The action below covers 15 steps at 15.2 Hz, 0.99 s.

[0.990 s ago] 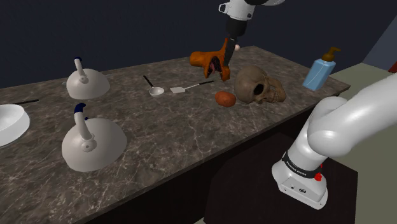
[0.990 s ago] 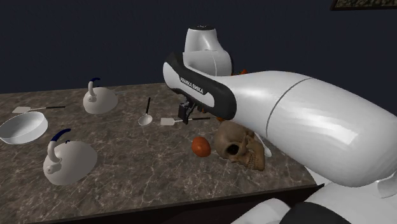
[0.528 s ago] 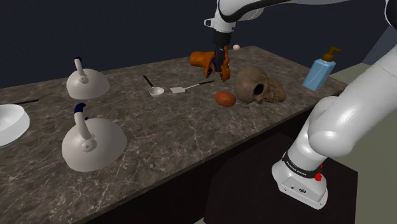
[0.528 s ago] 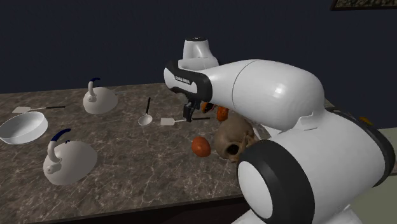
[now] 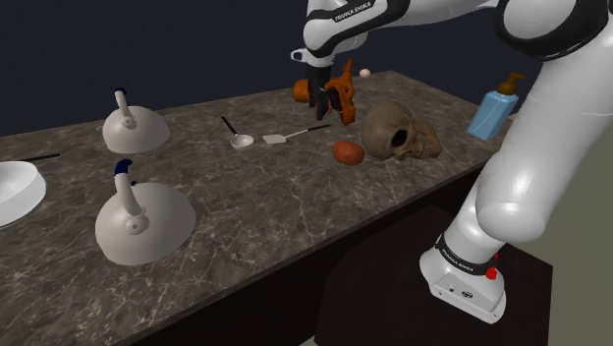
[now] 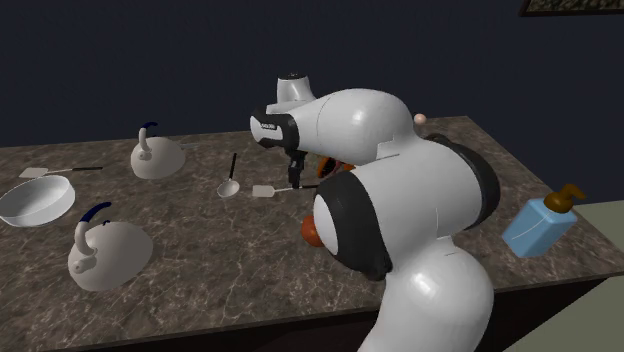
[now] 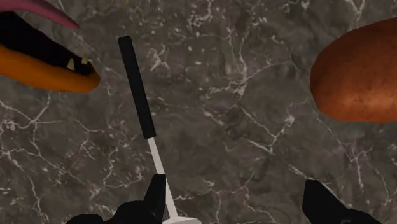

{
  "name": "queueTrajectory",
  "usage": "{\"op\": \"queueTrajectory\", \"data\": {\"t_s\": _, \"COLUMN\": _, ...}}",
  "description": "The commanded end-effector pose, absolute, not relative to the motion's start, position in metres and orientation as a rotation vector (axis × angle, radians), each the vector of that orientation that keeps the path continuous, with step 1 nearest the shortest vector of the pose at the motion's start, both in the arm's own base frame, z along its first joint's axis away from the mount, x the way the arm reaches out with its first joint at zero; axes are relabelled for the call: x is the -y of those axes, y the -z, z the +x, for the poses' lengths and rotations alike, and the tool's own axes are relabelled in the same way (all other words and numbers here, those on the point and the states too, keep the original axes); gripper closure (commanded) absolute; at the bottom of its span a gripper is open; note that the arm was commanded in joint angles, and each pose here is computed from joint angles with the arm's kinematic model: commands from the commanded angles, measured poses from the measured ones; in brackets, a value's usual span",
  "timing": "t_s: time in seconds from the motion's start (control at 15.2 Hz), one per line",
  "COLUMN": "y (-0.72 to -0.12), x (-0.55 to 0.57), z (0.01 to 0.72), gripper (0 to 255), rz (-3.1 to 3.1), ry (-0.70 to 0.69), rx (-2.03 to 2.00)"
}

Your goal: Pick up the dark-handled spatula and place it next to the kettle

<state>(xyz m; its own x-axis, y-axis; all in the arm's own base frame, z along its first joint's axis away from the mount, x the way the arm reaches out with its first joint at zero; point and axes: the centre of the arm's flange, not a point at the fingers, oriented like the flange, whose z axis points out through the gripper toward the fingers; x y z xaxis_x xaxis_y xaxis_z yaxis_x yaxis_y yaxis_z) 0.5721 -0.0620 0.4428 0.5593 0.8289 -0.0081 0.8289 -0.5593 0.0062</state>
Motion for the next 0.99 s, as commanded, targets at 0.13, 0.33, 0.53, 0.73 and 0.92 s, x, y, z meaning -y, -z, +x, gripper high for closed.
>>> {"op": "queueTrajectory", "data": {"t_s": 0.13, "y": -0.409, "x": 0.063, "z": 0.614, "gripper": 0, "rz": 2.645, "ry": 0.047, "rx": -1.648}}
{"op": "queueTrajectory", "data": {"t_s": 0.33, "y": -0.384, "x": 0.058, "z": 0.646, "gripper": 0, "rz": 2.55, "ry": 0.077, "rx": -1.771}}
{"op": "queueTrajectory", "data": {"t_s": 0.53, "y": -0.368, "x": 0.058, "z": 0.652, "gripper": 0, "rz": 2.529, "ry": 0.084, "rx": -1.795}}
{"op": "queueTrajectory", "data": {"t_s": 0.73, "y": -0.352, "x": 0.059, "z": 0.652, "gripper": 0, "rz": 2.529, "ry": 0.084, "rx": -1.795}}
{"op": "queueTrajectory", "data": {"t_s": 0.92, "y": -0.338, "x": 0.06, "z": 0.651, "gripper": 0, "rz": 2.529, "ry": 0.084, "rx": -1.795}}
